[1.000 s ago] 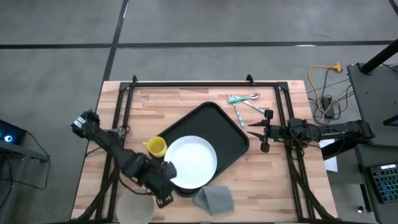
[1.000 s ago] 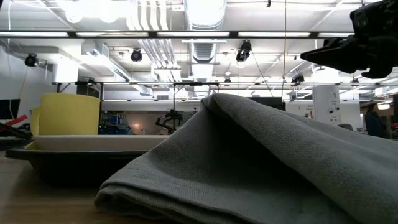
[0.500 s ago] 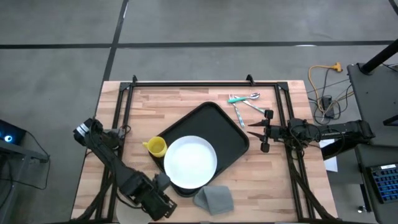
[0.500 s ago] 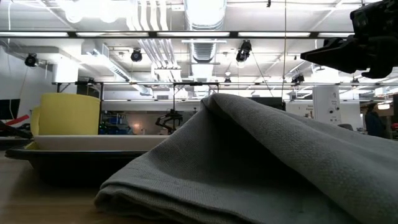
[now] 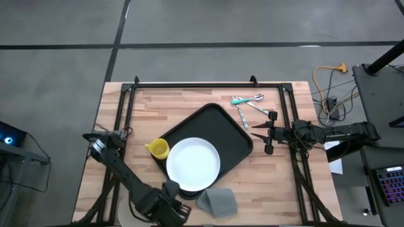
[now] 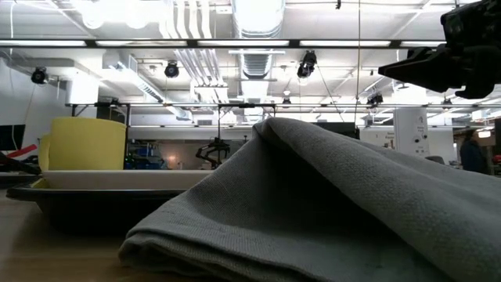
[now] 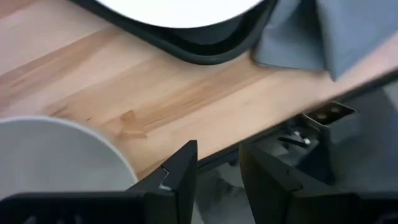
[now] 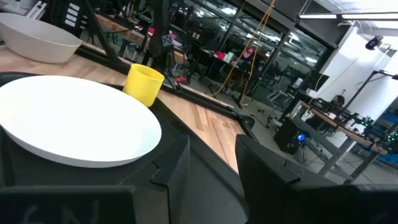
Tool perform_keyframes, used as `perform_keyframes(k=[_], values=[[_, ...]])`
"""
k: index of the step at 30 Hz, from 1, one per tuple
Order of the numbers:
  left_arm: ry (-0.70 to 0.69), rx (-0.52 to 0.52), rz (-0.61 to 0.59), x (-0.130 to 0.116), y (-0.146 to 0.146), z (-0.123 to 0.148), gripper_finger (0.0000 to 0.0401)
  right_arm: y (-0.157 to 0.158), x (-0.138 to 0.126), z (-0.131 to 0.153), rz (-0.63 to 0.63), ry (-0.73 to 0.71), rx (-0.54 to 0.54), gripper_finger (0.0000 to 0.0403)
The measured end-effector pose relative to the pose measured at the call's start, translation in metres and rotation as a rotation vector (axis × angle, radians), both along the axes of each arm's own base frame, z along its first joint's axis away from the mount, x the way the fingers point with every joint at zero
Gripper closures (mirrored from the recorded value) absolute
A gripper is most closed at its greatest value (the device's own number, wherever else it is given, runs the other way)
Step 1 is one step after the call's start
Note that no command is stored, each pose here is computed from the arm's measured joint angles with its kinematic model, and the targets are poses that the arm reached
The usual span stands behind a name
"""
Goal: Set up tray
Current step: Put the gray bowl on top of the white plate on the black tray
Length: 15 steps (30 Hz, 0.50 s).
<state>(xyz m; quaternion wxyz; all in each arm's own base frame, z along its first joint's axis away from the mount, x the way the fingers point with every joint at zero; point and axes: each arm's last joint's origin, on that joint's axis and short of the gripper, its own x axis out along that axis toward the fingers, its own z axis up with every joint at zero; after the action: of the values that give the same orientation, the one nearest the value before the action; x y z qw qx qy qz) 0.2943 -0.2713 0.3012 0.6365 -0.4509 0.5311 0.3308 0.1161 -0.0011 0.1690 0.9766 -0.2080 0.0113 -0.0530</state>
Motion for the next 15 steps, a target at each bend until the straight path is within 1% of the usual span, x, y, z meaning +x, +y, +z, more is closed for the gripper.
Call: perform_keyframes(k=[4, 6, 11, 13, 15], values=[[0.041, 0.023, 0.055, 0.011, -0.01, 0.001, 0.0297, 0.0, 0.0, 0.0, 0.0, -0.001, 0.0, 0.028], [0.064, 0.016, 0.073, 0.017, -0.017, -0.003, 0.0297, 0.0, 0.0, 0.0, 0.0, -0.001, 0.0, 0.028], [0.149, -0.007, 0.136, 0.029, -0.031, -0.021, 0.0297, 0.0, 0.0, 0.0, 0.001, 0.0, 0.0, 0.028], [0.204, -0.021, 0.16, 0.031, -0.034, -0.029, 0.0297, 0.0, 0.0, 0.0, 0.0, -0.001, 0.0, 0.028], [0.222, -0.027, 0.189, 0.03, -0.036, -0.033, 0.0297, 0.0, 0.0, 0.0, 0.0, -0.001, 0.0, 0.028]])
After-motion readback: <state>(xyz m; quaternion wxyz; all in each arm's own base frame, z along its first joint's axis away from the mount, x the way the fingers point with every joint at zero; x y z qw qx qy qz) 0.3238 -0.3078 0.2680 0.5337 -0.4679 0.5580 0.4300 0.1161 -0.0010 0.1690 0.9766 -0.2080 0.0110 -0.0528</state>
